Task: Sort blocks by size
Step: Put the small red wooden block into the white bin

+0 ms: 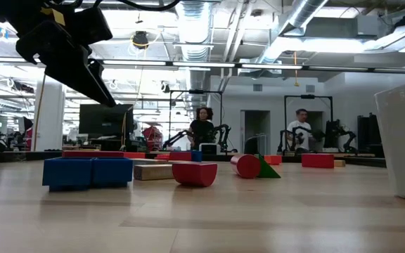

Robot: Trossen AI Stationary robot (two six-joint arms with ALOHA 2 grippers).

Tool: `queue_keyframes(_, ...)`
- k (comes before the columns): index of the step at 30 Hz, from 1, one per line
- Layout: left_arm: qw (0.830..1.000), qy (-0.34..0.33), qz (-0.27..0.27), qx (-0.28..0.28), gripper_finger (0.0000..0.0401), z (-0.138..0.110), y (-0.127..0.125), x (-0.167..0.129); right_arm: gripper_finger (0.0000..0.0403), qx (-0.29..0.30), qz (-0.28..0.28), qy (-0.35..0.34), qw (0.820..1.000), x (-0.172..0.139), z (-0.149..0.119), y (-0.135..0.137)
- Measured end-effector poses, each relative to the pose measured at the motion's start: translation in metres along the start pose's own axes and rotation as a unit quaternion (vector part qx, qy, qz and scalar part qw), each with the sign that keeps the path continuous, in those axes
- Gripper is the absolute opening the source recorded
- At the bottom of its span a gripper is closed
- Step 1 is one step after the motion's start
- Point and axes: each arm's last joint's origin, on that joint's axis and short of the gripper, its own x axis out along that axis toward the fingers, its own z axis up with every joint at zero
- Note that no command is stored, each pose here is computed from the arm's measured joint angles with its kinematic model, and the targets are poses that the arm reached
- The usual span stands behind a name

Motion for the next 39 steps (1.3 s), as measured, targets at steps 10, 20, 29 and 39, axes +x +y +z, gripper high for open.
queue_keyframes(10, 1.000, -0.010, -0.002, 0.006, 0.0212, 0.002, 0.000, 0.000, 0.0243, -0.016, -0.164, -0.077, 0.983, 0.001, 0.074, -0.067)
queue_keyframes(20, 1.000, -0.021, -0.004, 0.004, 0.0212, 0.004, -0.001, 0.000, 0.0237, 0.022, -0.263, -0.011, 0.965, 0.018, 0.138, -0.156)
queue_keyframes(29, 0.999, -0.026, 0.016, 0.013, 0.0212, 0.005, -0.001, 0.002, 0.0256, 0.100, -0.191, -0.035, 0.976, 0.040, 0.177, -0.202)
queue_keyframes(39, 0.999, -0.041, -0.001, 0.028, 0.0212, -0.011, -0.006, 0.020, 0.0256, 0.014, -0.124, -0.008, 0.992, 0.081, 0.167, -0.153)
